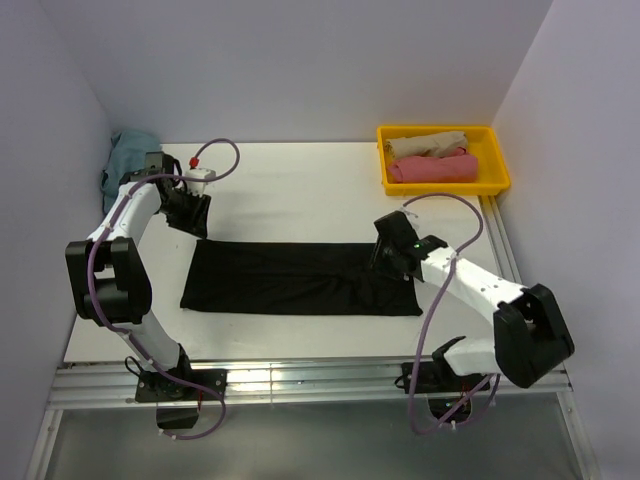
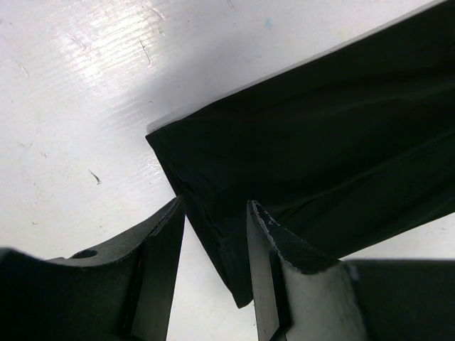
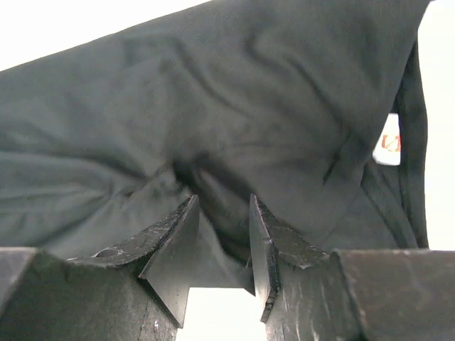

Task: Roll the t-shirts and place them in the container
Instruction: Fold the tshirt, then roll the tshirt

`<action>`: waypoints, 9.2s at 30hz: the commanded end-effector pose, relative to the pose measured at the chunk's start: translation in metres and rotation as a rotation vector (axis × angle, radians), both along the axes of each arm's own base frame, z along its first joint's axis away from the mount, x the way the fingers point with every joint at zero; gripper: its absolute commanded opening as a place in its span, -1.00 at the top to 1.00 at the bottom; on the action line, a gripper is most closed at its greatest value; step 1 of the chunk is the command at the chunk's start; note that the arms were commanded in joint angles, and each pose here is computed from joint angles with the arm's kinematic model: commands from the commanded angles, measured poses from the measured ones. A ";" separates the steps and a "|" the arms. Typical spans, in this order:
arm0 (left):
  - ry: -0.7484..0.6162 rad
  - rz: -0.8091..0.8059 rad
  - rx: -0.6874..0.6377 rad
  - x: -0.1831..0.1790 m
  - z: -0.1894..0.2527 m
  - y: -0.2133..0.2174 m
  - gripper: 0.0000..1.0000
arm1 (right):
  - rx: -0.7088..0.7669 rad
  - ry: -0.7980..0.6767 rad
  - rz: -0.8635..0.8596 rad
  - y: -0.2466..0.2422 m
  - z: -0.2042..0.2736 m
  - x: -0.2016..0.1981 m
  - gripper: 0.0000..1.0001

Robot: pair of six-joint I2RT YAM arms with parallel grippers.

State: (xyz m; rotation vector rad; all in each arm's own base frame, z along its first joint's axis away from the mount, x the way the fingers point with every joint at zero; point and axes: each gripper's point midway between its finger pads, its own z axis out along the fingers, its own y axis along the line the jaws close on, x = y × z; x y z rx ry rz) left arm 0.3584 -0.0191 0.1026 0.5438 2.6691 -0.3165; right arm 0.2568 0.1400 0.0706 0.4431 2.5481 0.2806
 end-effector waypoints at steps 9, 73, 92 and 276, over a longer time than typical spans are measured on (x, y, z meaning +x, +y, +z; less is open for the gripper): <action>-0.063 -0.018 -0.024 0.007 0.024 -0.013 0.09 | -0.044 -0.030 0.029 0.017 -0.008 0.059 0.14; -0.055 -0.030 -0.011 -0.005 0.018 -0.013 0.12 | 0.022 0.069 0.153 0.045 -0.018 -0.043 0.35; -0.039 -0.032 -0.012 -0.002 0.010 -0.013 0.13 | 0.138 0.097 0.274 0.085 -0.013 -0.082 0.36; 0.135 -0.129 -0.161 0.040 -0.065 -0.109 0.99 | 0.088 0.051 0.504 0.379 -0.015 -0.049 0.80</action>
